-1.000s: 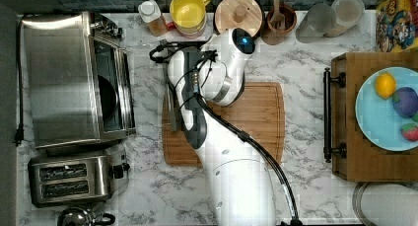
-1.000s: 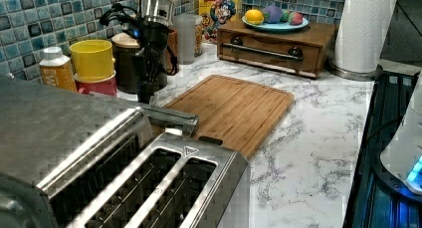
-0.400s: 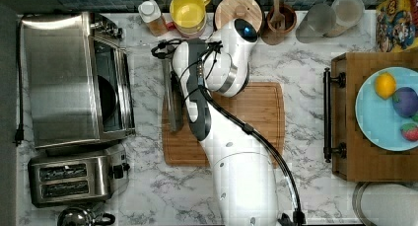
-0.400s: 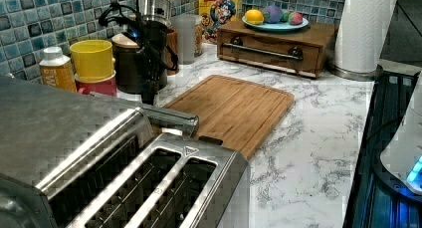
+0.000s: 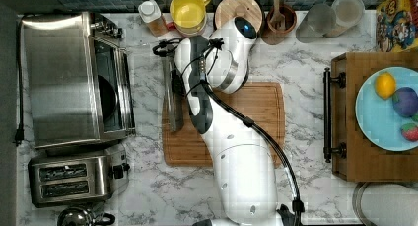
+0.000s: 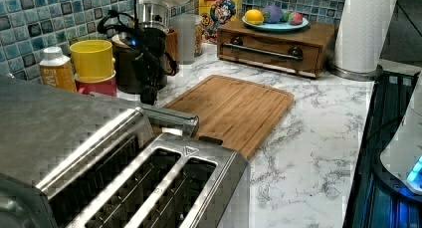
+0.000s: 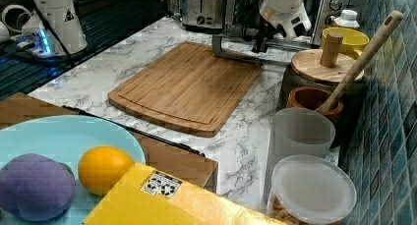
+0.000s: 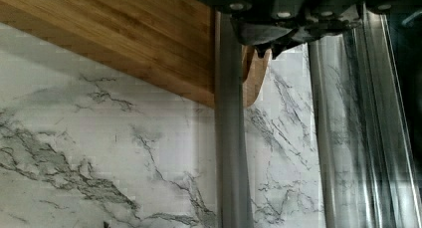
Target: Close the oven.
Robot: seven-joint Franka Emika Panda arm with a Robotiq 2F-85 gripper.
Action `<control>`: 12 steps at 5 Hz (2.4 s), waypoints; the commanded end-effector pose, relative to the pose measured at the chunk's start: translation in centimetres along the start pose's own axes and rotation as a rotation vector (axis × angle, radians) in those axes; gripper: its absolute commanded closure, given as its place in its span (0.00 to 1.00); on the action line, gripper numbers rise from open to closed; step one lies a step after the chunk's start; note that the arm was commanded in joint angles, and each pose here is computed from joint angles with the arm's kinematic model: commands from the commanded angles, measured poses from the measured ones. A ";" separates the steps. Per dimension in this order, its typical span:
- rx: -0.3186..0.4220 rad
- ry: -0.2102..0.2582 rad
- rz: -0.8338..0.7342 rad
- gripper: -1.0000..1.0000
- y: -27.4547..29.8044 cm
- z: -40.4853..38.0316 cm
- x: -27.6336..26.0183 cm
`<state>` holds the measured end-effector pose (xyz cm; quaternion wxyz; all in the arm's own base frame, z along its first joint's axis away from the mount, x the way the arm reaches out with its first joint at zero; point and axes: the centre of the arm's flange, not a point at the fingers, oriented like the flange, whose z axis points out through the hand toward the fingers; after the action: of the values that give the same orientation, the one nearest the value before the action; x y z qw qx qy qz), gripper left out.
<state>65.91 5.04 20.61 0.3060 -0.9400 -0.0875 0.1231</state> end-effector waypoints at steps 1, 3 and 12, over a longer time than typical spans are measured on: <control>0.037 0.073 -0.039 1.00 -9.0 -1.9 0.9; 0.049 0.122 -0.187 1.00 -18.1 -5.0 -1.6; -0.527 0.413 -0.232 1.00 -39.8 -2.8 -9.7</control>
<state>57.54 30.96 41.03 0.0875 -0.9833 -0.1411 -0.0744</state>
